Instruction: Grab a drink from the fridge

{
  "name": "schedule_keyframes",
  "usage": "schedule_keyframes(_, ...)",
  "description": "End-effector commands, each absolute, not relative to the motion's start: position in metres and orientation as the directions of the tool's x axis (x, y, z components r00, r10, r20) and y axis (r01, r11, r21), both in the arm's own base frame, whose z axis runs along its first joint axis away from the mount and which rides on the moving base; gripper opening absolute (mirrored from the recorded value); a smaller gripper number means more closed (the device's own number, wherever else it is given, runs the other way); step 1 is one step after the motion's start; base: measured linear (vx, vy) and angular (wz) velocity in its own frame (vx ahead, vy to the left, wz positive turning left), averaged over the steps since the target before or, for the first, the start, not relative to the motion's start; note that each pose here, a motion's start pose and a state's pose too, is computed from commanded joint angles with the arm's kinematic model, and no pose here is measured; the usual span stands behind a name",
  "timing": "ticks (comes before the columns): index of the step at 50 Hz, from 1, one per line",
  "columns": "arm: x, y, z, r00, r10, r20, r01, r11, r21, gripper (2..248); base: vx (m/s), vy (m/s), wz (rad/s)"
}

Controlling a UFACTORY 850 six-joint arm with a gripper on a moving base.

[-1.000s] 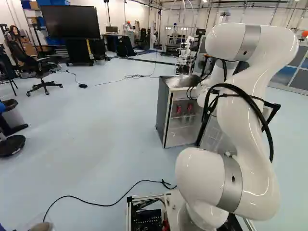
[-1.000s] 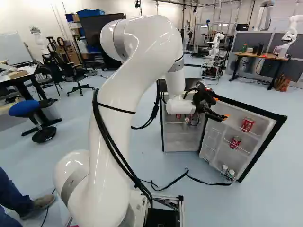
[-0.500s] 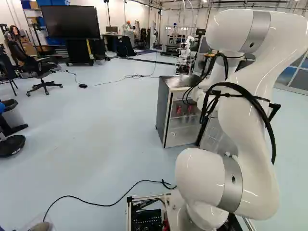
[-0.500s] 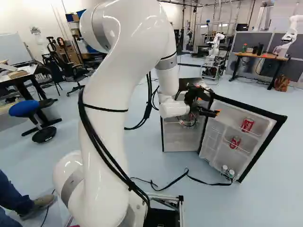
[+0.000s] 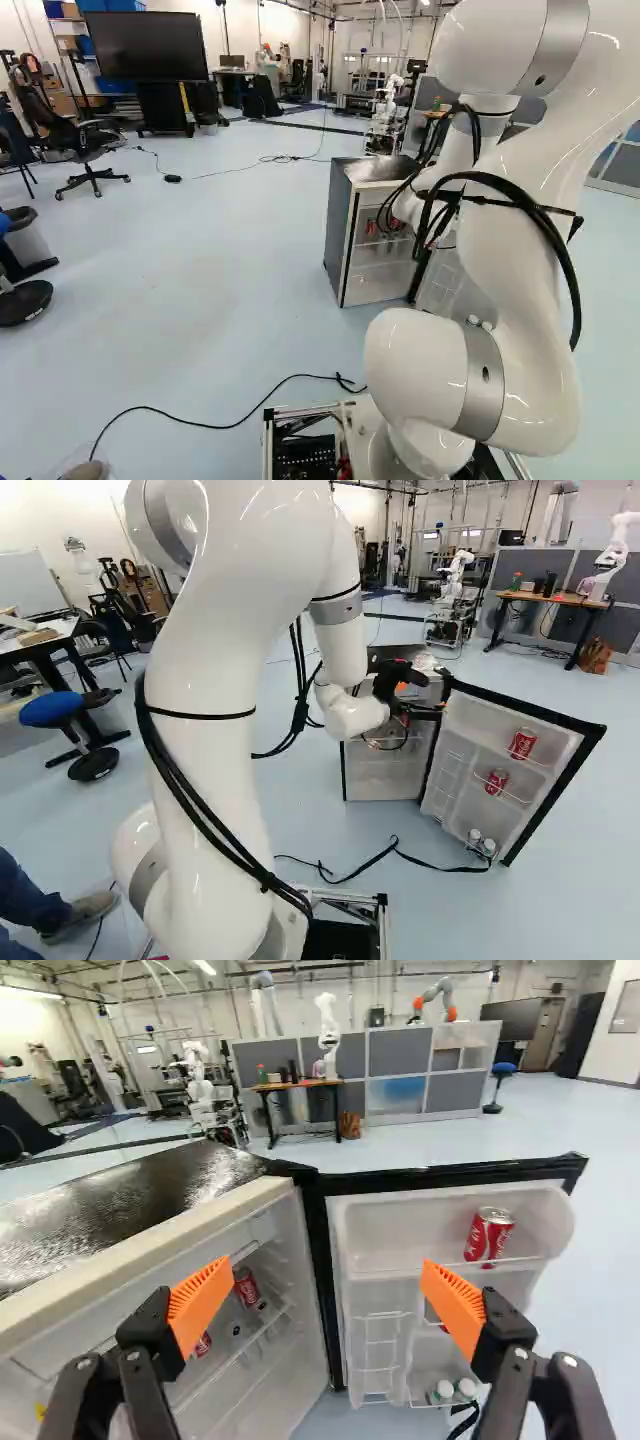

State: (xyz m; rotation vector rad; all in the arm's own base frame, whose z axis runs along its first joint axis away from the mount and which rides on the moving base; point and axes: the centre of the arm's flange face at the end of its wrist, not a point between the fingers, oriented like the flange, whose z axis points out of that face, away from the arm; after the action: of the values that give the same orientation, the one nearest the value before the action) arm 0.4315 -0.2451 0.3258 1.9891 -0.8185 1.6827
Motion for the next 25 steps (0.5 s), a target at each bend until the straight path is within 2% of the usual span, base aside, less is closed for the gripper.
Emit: schedule_keyframes(25,0.443,-0.232,0.326,0.160,-0.084,0.984,-0.464,-0.886,0.000,247,0.000,0.000,0.000)
